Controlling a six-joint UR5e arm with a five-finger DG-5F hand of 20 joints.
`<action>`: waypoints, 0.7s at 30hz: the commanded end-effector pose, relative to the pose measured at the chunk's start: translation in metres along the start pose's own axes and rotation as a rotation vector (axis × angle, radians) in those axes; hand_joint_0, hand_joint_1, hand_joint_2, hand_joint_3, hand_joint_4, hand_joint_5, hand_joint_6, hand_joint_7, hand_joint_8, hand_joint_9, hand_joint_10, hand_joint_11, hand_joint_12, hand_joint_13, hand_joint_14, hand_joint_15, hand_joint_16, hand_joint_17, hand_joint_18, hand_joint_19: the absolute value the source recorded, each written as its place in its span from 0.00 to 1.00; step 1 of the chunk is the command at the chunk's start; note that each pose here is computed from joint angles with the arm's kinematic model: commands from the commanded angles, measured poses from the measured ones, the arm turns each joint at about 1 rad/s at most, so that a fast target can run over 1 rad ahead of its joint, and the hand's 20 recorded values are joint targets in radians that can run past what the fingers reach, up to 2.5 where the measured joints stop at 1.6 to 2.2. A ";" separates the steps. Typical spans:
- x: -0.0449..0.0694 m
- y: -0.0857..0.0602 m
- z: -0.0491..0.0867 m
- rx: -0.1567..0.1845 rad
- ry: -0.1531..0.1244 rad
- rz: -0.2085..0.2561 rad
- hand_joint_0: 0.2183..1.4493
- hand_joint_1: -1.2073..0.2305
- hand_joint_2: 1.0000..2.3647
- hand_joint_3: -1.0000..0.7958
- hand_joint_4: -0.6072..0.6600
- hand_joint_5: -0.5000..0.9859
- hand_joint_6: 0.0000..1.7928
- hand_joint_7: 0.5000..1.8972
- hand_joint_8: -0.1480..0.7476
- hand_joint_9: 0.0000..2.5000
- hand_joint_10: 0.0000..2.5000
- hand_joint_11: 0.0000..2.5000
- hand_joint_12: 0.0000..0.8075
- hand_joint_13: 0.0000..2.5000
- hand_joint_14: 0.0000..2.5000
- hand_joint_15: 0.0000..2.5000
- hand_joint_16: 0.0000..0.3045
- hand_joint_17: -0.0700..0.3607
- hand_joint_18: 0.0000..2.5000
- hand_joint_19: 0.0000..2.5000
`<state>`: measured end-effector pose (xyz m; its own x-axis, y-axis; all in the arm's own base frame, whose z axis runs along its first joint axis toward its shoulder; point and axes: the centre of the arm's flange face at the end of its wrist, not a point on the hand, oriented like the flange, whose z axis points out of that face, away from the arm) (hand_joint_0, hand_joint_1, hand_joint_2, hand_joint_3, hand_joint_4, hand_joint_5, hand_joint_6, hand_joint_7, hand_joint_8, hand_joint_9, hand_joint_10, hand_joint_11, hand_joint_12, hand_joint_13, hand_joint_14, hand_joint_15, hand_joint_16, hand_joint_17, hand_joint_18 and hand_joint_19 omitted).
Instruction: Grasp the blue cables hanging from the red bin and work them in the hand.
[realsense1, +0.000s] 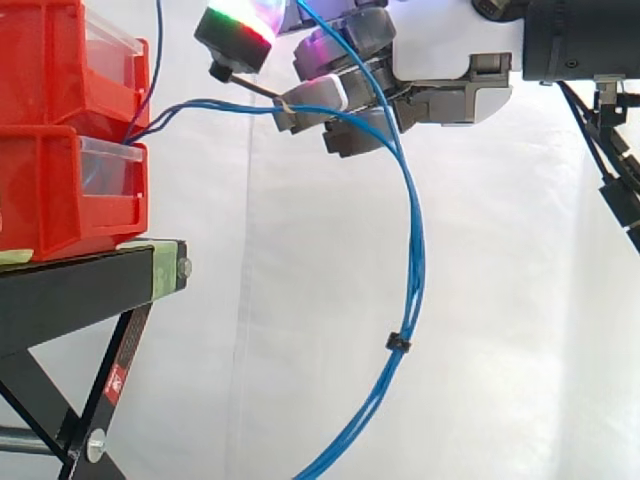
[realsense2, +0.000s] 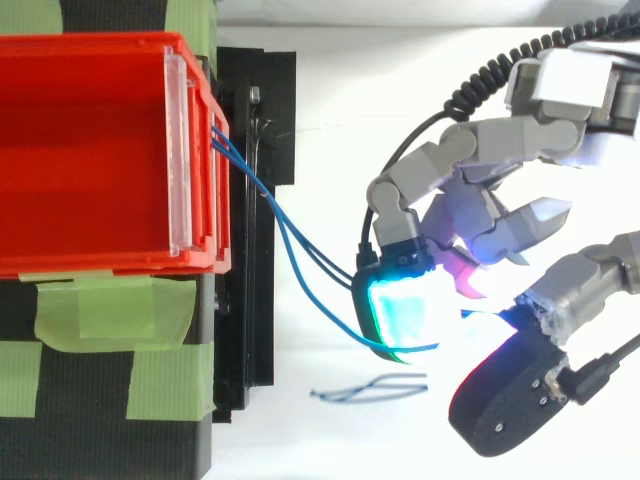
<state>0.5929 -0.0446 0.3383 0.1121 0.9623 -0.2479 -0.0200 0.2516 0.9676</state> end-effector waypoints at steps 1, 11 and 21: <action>0.000 0.000 0.000 0.001 -0.001 -0.001 0.58 0.35 0.01 0.20 0.59 0.61 0.33 0.62 0.56 0.26 1.00 0.80 0.59 0.34 0.19 0.59 0.18 0.45 0.40 0.56; 0.000 0.000 0.000 0.000 0.001 -0.001 0.58 0.34 0.01 0.21 0.58 0.61 0.33 0.62 0.57 0.27 1.00 0.81 0.58 0.36 0.16 0.60 0.18 0.44 0.41 0.56; 0.000 0.001 0.000 -0.001 0.000 -0.001 0.58 0.34 0.01 0.22 0.57 0.61 0.33 0.61 0.57 0.27 1.00 0.82 0.57 0.38 0.16 0.61 0.18 0.44 0.43 0.56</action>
<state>0.5929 -0.0447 0.3384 0.1123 0.9620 -0.2489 -0.0199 0.2526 0.9674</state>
